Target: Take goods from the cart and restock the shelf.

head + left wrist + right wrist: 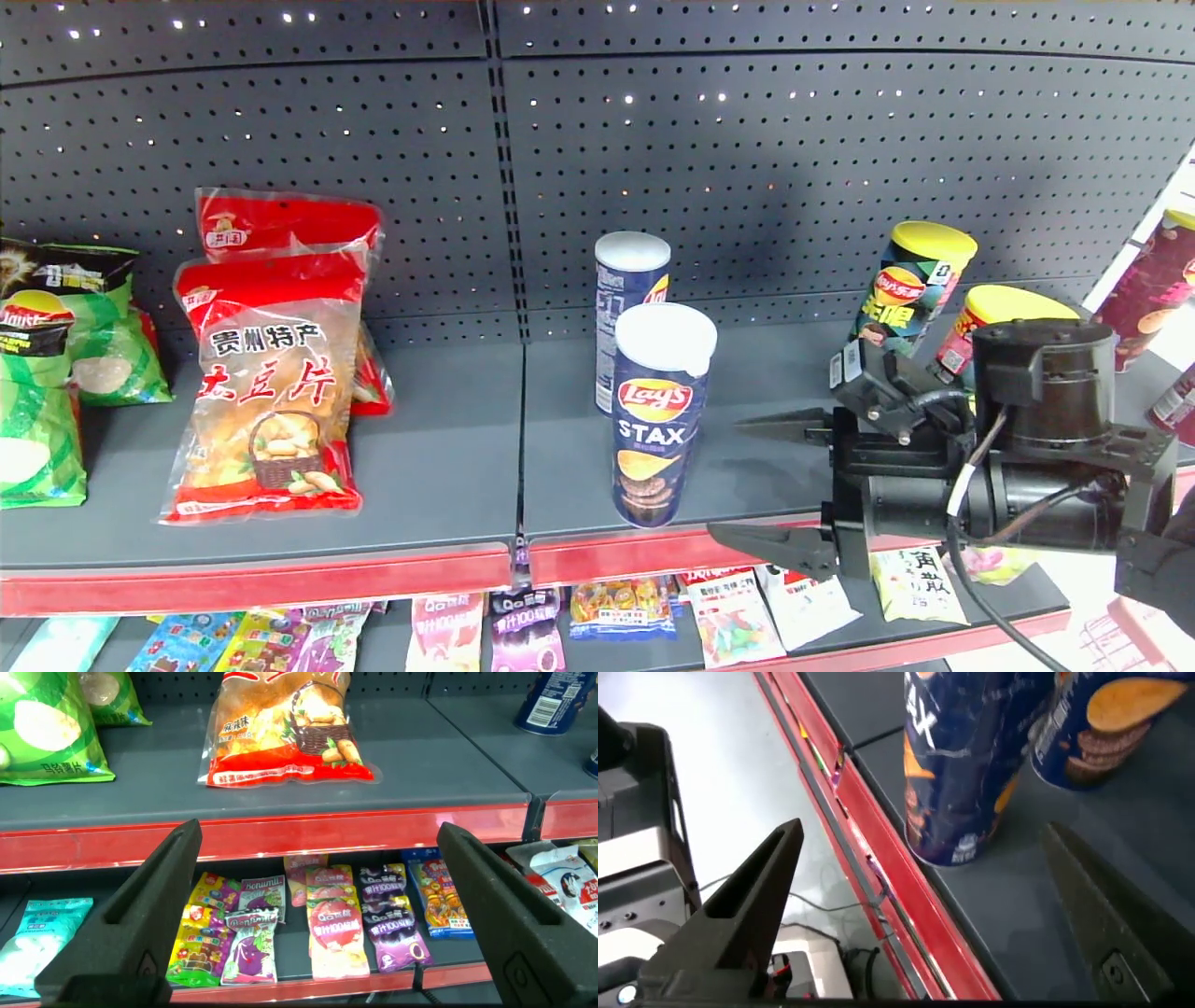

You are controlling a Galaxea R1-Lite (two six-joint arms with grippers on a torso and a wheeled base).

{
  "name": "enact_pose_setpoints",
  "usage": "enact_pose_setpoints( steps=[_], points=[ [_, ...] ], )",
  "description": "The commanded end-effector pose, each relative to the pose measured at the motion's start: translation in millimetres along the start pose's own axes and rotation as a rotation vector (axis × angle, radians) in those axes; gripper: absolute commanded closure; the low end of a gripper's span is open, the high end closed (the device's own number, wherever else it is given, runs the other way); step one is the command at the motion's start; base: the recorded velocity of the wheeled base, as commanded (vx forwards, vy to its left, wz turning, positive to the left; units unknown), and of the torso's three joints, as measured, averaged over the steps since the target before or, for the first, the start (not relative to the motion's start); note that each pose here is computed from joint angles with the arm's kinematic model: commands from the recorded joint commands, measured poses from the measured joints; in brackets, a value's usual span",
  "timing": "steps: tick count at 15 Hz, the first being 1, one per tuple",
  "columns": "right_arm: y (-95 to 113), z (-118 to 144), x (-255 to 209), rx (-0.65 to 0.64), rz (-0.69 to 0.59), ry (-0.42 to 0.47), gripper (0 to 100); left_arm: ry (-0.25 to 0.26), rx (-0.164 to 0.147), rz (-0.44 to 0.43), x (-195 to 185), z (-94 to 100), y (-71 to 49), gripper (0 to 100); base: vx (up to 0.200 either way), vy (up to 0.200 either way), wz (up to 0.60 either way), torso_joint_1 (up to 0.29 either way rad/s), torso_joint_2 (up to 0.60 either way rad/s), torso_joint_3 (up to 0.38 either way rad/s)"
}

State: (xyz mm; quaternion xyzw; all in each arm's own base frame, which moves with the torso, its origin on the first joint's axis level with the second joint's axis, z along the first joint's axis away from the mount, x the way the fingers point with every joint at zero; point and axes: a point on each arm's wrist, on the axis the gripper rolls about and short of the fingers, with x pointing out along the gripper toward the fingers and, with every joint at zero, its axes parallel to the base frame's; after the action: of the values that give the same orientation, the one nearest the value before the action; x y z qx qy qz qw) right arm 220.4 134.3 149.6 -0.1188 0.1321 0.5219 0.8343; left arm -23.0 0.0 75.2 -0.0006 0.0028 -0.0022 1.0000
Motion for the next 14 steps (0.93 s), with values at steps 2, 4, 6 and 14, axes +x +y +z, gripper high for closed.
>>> enact_pose_setpoints(
  steps=[2,4,6,14],
  points=[
    [1,-3,0,0.003,-0.027,0.019,0,0.002,0.0,0.0,0,-0.5,0.0,0,0.0,0.0,0.0,0.0,0.0,0.0],
    [0,-5,3,0.007,-0.076,0.047,0,0.001,0.0,0.0,0,0.0,0.0,0,0.0,0.0,0.0,0.0,0.0,0.0],
    [0,-11,4,0.012,-0.113,0.08,0,0.001,0.0,0.0,0,0.0,0.0,0,0.0,0.0,0.0,0.0,0.0,0.0],
    [1,-24,19,0.031,-0.201,0.179,0,0.001,0.0,0.0,0,0.0,0.0,0,0.0,0.0,0.0,0.0,0.0,0.0]
  ],
)
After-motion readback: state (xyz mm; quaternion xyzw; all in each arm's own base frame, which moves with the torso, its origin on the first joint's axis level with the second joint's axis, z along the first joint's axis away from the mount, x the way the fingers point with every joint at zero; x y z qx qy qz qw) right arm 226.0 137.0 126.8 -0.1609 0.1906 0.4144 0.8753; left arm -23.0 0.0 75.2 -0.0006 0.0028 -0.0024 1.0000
